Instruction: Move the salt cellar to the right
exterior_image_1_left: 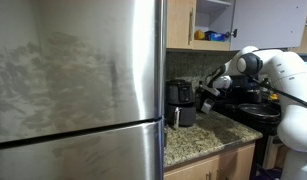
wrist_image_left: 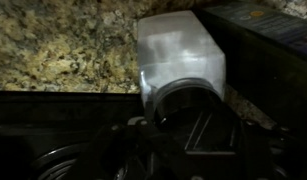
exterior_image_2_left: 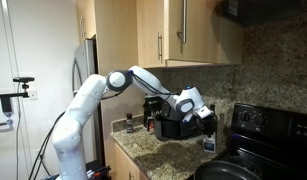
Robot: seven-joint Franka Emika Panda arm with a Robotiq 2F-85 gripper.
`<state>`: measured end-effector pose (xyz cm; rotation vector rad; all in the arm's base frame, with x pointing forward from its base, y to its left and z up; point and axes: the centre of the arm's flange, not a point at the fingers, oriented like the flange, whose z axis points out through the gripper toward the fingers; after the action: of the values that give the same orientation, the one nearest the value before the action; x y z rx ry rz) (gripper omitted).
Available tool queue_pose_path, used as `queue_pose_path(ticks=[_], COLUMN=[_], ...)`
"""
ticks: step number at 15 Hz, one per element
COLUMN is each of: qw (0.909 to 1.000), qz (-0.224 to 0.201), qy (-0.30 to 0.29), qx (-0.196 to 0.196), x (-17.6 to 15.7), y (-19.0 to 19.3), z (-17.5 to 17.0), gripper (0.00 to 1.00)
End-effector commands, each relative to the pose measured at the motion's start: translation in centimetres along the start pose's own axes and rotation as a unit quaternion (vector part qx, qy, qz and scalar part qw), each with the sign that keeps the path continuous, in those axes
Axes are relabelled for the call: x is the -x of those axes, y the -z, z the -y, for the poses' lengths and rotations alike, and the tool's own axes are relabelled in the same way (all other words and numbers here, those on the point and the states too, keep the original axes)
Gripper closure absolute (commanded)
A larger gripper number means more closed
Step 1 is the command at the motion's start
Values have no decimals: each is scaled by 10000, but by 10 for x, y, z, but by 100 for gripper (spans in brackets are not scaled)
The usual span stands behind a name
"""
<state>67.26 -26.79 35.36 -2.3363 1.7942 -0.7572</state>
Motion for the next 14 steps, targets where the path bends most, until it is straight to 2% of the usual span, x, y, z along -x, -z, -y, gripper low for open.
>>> queue_pose_path(ticks=[1,5,9,11,14], qw=[9991,9968,9988,9986,9959], qz=[-114,-179,-305,-514,-868], qy=[-2,35,10,40,262], qx=[-419,-782,-393,-122,56], x=[7,15,7,1,-5], y=[-15,-20,-10,4,14], z=[26,35,26,24,26], gripper=[63,63,63,63,63])
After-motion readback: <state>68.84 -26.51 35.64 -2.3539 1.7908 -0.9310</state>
